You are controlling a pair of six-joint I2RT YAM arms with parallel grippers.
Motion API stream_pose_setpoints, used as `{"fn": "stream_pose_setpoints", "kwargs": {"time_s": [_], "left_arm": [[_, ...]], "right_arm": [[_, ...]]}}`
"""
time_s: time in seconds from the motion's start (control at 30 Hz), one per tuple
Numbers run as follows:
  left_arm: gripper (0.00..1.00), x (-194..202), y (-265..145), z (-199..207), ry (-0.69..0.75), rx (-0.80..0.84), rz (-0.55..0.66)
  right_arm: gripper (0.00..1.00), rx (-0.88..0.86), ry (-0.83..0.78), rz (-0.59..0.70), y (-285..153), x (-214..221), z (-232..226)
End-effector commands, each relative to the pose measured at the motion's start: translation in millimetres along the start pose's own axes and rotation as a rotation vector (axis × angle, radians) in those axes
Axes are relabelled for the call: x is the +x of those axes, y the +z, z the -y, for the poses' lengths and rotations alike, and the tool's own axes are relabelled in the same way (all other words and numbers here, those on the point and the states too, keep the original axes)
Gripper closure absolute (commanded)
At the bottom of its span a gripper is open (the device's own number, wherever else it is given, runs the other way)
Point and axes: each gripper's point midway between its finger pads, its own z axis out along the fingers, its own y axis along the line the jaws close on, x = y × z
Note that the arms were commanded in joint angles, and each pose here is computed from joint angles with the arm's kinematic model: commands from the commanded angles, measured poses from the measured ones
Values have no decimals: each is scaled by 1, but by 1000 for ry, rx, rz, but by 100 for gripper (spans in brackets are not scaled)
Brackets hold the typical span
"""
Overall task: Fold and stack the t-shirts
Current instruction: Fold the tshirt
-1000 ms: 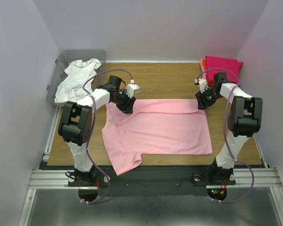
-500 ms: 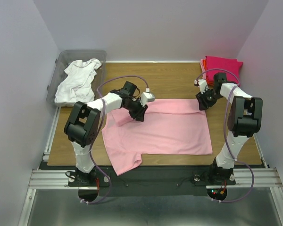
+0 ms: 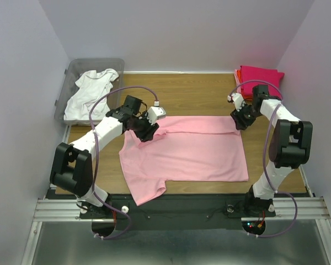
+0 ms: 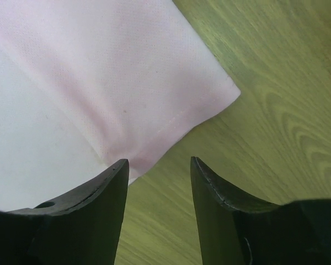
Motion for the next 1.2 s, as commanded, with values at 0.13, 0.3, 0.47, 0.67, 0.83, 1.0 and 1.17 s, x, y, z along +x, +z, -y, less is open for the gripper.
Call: {"fn": "stream_pose_setpoints", "kwargs": {"time_s": [0.13,0.3,0.47,0.67,0.83,1.0,1.17], "left_arm": [[43,50,1,-14,-12,-80,-159],[42,64,5,-17,-25,-90,-205],[42,80,11,-15,-36,-82,-254],[44,88,15,-16,-36,-81,-277],[64,86,15,-10,-37,-49,-275],[74,82,11,-8,-38,-43,-267],[75,83,11,-7,-45,-41,-272]], "right_arm": [[39,2,-136,-35,0,1,-11],[36,-7,-160,-63,6,8,-12],[36,0,-176,-56,1,5,-12],[37,13,-218,-27,-14,-1,-17],[37,-28,-259,-31,-18,3,-30],[37,-61,-293,-43,-13,5,-45],[37,-39,-298,-81,3,7,-39]]}}
